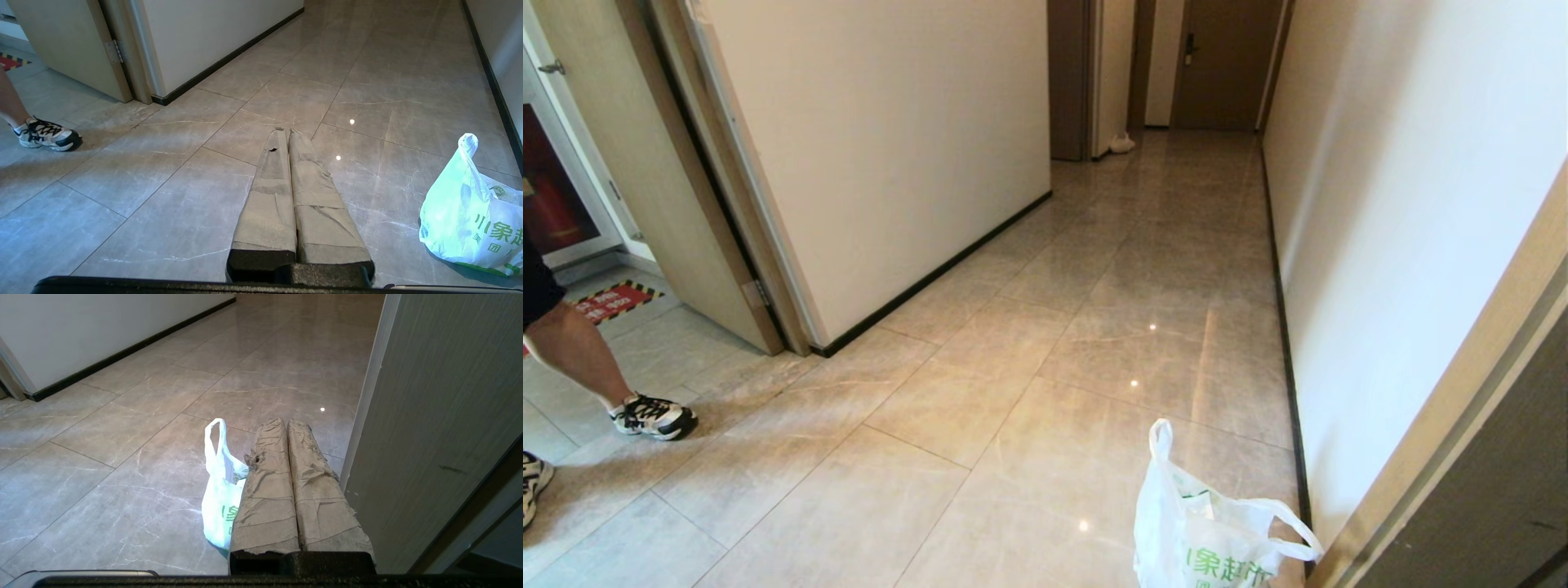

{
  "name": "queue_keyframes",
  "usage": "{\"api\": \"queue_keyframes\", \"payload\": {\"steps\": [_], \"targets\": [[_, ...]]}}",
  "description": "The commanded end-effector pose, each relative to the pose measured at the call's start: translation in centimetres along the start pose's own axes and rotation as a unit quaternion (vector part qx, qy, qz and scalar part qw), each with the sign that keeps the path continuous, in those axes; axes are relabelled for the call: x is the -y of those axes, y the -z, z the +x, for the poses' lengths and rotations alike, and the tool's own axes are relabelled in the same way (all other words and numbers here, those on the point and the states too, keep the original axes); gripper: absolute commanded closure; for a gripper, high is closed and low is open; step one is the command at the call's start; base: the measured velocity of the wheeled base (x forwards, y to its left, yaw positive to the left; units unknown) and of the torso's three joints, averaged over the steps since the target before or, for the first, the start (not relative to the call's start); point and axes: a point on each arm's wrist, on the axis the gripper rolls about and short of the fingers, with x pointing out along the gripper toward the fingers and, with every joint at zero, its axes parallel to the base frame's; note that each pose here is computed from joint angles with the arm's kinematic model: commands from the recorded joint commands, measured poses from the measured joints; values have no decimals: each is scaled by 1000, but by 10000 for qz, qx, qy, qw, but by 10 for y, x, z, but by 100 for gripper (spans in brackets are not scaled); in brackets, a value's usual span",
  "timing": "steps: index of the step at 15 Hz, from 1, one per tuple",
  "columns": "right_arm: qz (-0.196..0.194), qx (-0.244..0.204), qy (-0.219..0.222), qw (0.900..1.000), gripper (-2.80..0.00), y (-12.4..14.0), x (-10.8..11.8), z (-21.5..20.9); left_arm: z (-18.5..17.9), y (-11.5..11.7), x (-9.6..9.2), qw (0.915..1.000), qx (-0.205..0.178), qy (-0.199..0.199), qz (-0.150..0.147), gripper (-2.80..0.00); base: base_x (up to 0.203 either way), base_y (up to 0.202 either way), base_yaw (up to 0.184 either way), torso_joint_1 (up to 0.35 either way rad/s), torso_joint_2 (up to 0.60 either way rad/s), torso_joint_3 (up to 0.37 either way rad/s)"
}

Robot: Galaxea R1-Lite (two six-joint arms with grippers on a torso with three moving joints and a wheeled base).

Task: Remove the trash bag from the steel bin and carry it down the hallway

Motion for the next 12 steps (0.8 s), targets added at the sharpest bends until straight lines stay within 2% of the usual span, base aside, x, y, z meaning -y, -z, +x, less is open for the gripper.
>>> {"api": "queue_keyframes", "payload": {"steps": [1, 12], "targets": [[4, 9, -5, 10000, 0, 0, 0, 0, 0, 0, 0, 10000, 6, -5, 1, 0, 0, 0, 0, 0, 0, 0], [4, 9, 5, 10000, 0, 0, 0, 0, 0, 0, 0, 10000, 0, 3, 1, 0, 0, 0, 0, 0, 0, 0]]}}
